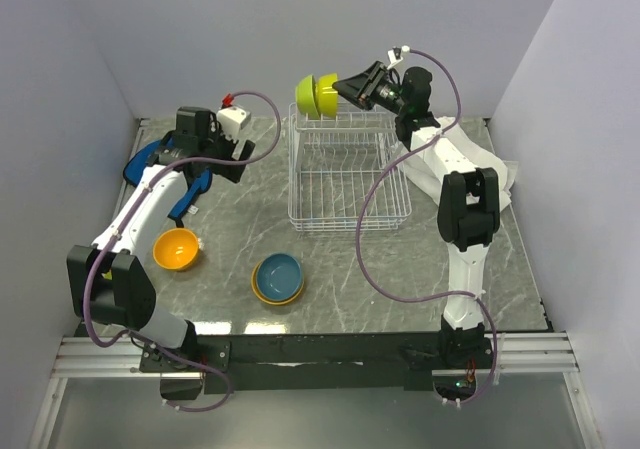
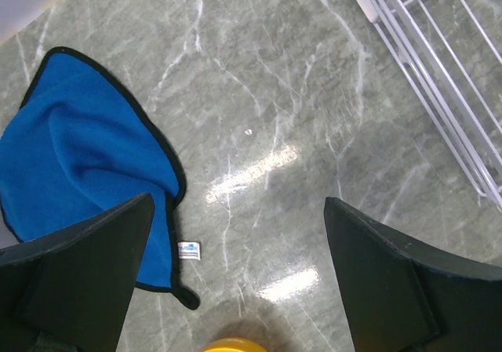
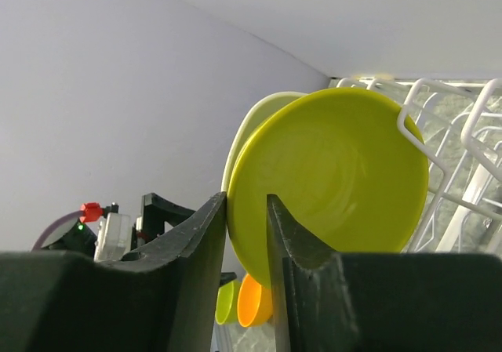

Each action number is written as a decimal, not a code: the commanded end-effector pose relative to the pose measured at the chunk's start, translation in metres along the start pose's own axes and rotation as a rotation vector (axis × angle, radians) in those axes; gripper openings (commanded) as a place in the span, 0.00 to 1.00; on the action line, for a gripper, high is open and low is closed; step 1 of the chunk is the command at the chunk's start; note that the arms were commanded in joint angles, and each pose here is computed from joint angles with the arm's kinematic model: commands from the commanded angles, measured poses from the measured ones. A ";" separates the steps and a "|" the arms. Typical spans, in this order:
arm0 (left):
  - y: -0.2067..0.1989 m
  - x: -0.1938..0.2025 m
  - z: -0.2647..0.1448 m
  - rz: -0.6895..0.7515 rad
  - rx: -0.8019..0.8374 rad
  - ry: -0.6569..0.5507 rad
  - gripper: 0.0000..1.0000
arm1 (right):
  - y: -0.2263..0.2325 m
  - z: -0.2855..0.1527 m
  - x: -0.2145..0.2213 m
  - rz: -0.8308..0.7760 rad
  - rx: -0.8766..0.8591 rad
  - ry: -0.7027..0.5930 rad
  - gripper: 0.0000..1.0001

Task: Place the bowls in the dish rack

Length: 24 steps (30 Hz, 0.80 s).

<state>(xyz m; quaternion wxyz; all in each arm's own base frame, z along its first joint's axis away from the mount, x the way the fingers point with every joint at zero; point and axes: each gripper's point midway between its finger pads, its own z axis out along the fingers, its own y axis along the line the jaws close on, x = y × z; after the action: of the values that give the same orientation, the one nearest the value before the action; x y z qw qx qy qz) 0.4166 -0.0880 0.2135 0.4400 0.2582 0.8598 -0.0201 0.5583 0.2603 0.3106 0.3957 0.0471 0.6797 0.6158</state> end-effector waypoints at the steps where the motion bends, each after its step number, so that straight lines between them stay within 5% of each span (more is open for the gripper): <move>1: 0.010 -0.025 -0.007 0.011 -0.052 -0.081 0.97 | 0.016 0.001 0.001 -0.070 -0.043 0.022 0.36; 12: 0.023 -0.034 -0.020 -0.002 -0.128 -0.122 0.97 | 0.061 -0.037 -0.024 -0.200 -0.069 -0.014 0.52; 19: 0.037 -0.044 -0.049 -0.063 -0.240 -0.203 0.97 | 0.060 -0.091 -0.027 -0.290 0.086 -0.049 0.56; 23: 0.030 -0.031 -0.061 -0.090 -0.242 -0.222 0.97 | 0.087 -0.121 0.024 -0.587 0.096 0.066 0.56; 24: 0.027 -0.028 -0.063 -0.095 -0.231 -0.223 0.97 | 0.087 -0.124 0.039 -0.782 0.082 0.117 0.56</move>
<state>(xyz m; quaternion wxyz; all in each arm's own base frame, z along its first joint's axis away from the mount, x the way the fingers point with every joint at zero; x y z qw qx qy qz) 0.4093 -0.0628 0.2607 0.5246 0.1877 0.8296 0.0355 0.4852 0.1807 0.3512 0.4898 -0.0240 0.7129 0.5012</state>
